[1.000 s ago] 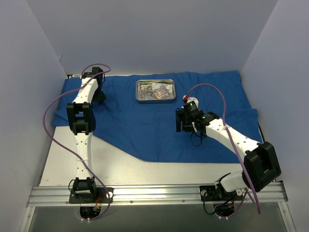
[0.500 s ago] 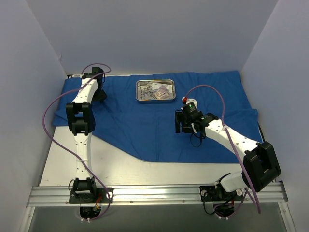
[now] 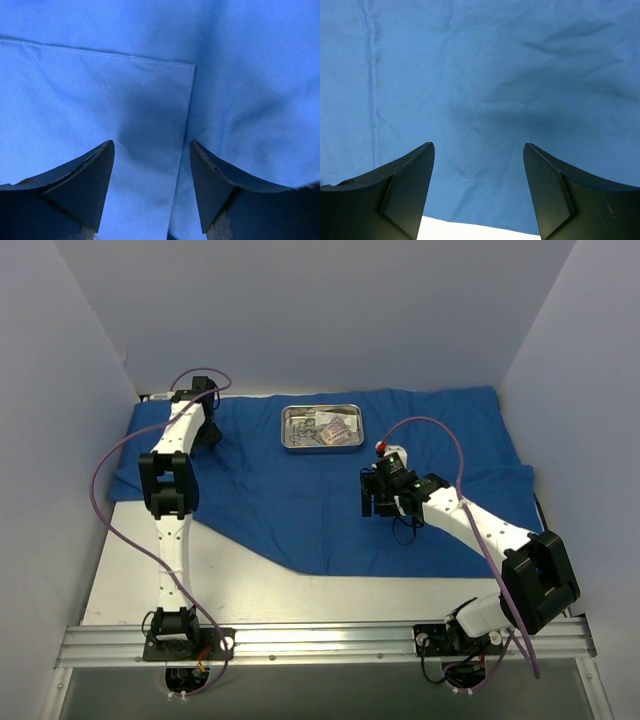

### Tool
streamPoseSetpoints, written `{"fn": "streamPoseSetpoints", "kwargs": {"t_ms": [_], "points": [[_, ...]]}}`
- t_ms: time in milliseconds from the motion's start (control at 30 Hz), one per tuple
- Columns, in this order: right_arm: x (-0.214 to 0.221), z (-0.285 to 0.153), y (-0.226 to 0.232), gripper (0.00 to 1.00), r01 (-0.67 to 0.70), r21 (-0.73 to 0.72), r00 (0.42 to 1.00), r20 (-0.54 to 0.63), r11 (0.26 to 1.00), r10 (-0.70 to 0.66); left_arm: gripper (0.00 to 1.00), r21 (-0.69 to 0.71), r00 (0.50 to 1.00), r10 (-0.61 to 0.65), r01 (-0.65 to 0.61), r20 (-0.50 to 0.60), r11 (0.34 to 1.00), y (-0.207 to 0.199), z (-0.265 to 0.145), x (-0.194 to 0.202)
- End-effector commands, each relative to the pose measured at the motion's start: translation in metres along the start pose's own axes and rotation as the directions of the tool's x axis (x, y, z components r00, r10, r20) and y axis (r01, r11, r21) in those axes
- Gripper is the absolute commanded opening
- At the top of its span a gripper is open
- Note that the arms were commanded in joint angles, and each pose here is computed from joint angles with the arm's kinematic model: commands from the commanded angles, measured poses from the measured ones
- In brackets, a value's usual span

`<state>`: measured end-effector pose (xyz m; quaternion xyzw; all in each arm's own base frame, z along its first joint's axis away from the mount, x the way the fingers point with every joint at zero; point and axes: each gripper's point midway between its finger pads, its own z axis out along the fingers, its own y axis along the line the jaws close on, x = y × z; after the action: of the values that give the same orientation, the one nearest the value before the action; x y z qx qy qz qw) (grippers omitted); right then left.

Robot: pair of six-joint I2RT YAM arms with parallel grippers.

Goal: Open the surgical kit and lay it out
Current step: Smooth out the surgical kit at the center of the board.

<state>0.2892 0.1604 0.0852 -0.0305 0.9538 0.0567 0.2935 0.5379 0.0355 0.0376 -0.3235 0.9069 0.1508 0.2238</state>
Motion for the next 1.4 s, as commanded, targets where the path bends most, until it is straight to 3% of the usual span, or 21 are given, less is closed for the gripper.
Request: {"fn": "streamPoseSetpoints", "kwargs": {"t_ms": [0, 367, 500, 633, 867, 1033, 1233, 1367], "points": [[0.008, 0.002, -0.002, 0.67, -0.001, 0.028, 1.0, -0.019, 1.0, 0.001, 0.7, -0.053, 0.999, 0.027, -0.028, -0.019, 0.998, 0.01, 0.003, 0.004], [0.008, 0.003, 0.001, 0.67, 0.001, 0.03, 1.0, -0.015, 1.0, -0.001, 0.62, -0.086, 0.998, 0.049, -0.051, -0.032, 0.995, 0.024, 0.009, 0.006], [0.008, 0.002, 0.003, 0.67, 0.002, 0.028, 1.0, -0.013, 1.0, -0.001, 0.49, -0.08, 0.999, 0.044, -0.046, -0.027, 0.996, 0.025, 0.009, 0.002], [0.009, 0.002, 0.004, 0.67, 0.006, 0.03, 1.0, -0.014, 1.0, -0.006, 0.27, -0.065, 0.998, 0.048, -0.05, -0.028, 0.997, 0.022, 0.011, 0.001], [0.009, 0.001, 0.005, 0.67, 0.019, 0.034, 1.0, -0.013, 0.999, -0.018, 0.1, -0.035, 0.999, 0.04, -0.041, -0.022, 0.999, 0.02, -0.004, -0.007], [0.007, -0.003, 0.006, 0.66, 0.046, 0.03, 0.999, -0.016, 0.998, -0.046, 0.03, -0.02, 1.0, 0.006, -0.005, 0.028, 1.0, 0.03, -0.042, -0.027], [-0.001, -0.014, 0.017, 0.66, 0.123, 0.005, 0.992, -0.015, 0.992, -0.123, 0.02, -0.067, 0.995, -0.068, 0.072, 0.069, 0.995, 0.083, -0.084, -0.037], [0.002, -0.023, 0.032, 0.66, 0.183, -0.034, 0.983, -0.027, 0.982, -0.184, 0.02, -0.154, 0.996, -0.083, 0.087, 0.029, 0.984, 0.138, -0.088, -0.008]]}}
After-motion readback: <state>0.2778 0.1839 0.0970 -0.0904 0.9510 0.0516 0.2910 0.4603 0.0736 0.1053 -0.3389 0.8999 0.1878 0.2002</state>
